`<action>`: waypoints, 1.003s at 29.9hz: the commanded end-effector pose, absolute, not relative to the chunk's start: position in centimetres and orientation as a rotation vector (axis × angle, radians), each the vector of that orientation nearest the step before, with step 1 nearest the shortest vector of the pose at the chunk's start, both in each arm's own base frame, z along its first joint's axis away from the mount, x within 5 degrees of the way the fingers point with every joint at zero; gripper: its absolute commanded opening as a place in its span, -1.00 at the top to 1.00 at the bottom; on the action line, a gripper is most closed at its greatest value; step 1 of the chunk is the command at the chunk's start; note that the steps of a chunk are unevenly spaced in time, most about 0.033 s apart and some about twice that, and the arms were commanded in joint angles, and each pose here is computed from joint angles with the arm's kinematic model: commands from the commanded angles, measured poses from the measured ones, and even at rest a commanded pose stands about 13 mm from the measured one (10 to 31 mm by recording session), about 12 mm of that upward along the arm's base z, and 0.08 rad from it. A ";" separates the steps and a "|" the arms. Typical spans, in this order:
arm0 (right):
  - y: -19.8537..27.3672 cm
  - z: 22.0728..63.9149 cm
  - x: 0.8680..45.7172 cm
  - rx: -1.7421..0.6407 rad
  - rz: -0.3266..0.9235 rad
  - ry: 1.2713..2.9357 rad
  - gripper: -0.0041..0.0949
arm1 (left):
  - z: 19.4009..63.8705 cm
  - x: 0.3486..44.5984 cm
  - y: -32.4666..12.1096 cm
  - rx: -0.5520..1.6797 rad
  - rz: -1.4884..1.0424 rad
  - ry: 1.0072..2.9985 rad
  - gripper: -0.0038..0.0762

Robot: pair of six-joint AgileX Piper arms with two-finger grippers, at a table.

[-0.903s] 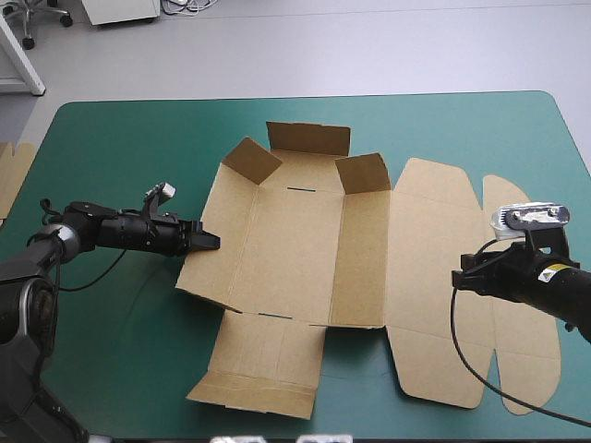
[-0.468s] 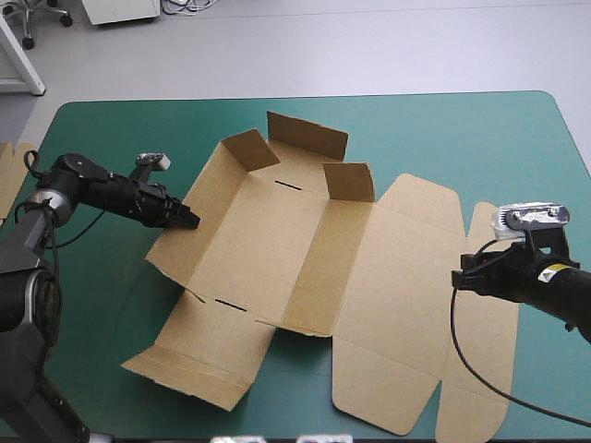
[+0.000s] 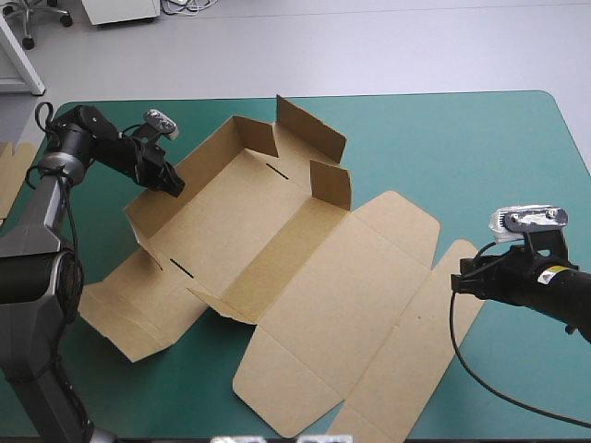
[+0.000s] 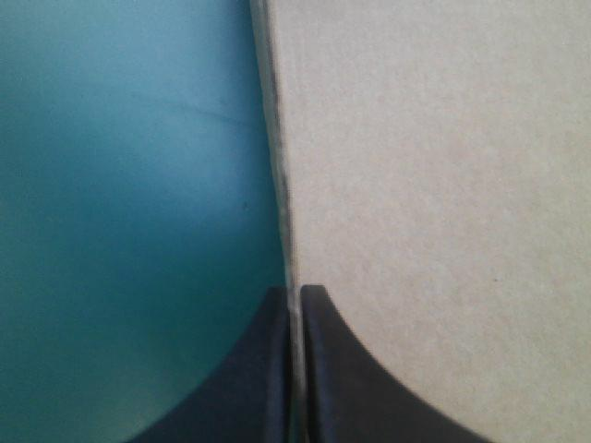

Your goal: Fold the box

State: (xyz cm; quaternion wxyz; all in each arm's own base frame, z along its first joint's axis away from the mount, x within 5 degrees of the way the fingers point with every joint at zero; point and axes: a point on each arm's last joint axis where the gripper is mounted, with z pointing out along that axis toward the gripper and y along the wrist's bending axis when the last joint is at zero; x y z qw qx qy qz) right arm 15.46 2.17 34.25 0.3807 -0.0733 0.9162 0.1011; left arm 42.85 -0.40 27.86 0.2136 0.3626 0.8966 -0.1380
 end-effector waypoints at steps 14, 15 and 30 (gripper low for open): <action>2.3 35.6 15.7 -0.175 0.276 2.266 -0.04 | 33.6 42.3 -8.9 1.769 -0.118 1.778 0.93; 2.3 35.6 15.7 -0.175 0.276 2.266 -0.04 | 33.6 42.4 -9.3 1.767 -0.108 1.764 0.93; 1.3 37.6 16.2 -0.139 0.124 2.149 -0.04 | 39.5 37.9 -15.2 1.704 0.049 1.651 0.93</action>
